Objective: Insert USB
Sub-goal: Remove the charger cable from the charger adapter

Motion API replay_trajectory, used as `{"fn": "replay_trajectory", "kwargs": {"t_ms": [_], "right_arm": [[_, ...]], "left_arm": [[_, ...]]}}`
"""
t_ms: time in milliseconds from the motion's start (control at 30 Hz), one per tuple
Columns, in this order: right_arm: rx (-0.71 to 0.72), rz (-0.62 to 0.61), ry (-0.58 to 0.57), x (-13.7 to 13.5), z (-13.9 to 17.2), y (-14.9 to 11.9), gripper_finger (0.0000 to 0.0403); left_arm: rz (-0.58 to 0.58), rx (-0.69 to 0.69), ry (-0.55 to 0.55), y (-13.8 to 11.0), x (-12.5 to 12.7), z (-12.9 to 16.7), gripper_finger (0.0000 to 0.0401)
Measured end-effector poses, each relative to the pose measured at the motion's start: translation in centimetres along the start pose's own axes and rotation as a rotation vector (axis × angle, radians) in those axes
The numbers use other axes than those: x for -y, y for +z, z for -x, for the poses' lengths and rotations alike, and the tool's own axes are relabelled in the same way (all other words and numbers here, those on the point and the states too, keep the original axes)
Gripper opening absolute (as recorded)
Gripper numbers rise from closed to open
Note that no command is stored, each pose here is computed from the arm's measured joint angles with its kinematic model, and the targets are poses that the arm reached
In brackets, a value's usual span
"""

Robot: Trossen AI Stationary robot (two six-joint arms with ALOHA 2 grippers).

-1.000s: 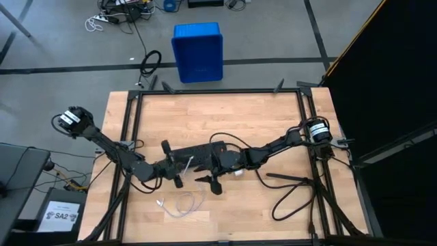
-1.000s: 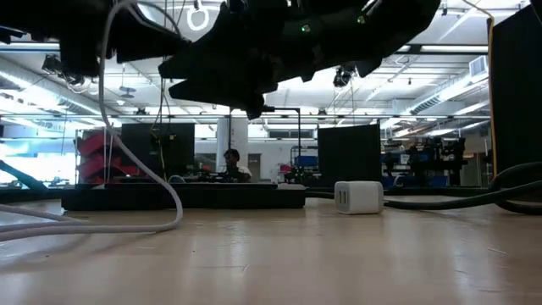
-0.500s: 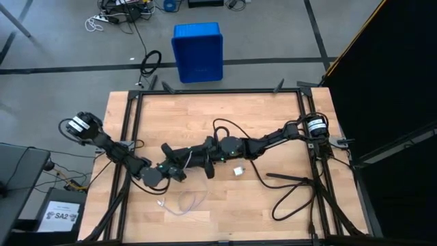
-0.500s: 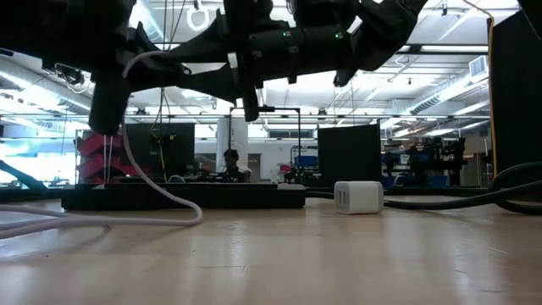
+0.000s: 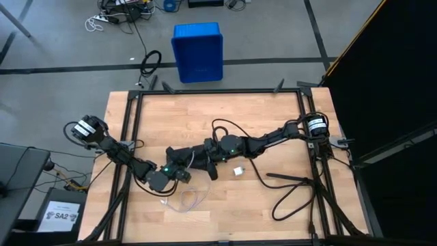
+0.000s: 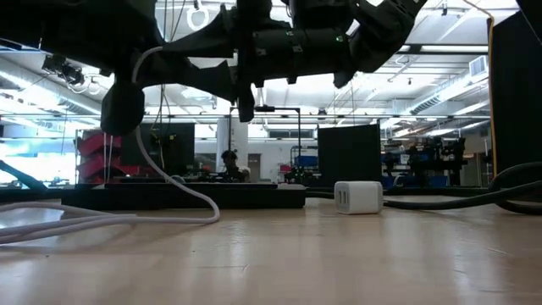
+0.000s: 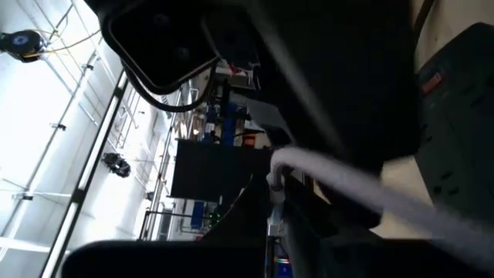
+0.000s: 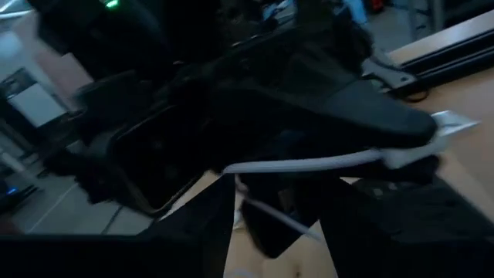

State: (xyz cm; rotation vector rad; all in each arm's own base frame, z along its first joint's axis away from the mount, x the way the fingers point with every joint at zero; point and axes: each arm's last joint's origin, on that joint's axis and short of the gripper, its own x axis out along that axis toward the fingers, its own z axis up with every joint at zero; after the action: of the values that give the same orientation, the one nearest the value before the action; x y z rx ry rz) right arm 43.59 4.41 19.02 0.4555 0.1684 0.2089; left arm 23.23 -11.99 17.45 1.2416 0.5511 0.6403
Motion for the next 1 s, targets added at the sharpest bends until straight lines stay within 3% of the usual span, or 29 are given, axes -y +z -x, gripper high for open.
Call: {"fn": "replay_trajectory", "kwargs": {"t_ms": [567, 700, 867, 1000], "right_arm": [[0.065, -0.004, 0.028, 0.5, 0.2, 1.1, 0.0148], [0.053, 0.008, 0.013, 0.9, 0.3, 1.1, 0.011], [0.038, 0.033, -0.009, 1.2, 0.3, 1.0, 0.0019], [0.019, 0.032, 0.025, 1.2, 0.3, 1.0, 0.0018]], "left_arm": [[0.056, 0.006, 0.001, 0.1, 0.0, 0.3, 0.0005], [0.062, 0.011, -0.002, 0.1, 0.0, 0.3, 0.0005], [0.076, 0.018, -0.005, 0.1, 0.0, 0.3, 0.0005], [0.077, 0.016, -0.004, 0.1, 0.0, 0.3, 0.0005]]}}
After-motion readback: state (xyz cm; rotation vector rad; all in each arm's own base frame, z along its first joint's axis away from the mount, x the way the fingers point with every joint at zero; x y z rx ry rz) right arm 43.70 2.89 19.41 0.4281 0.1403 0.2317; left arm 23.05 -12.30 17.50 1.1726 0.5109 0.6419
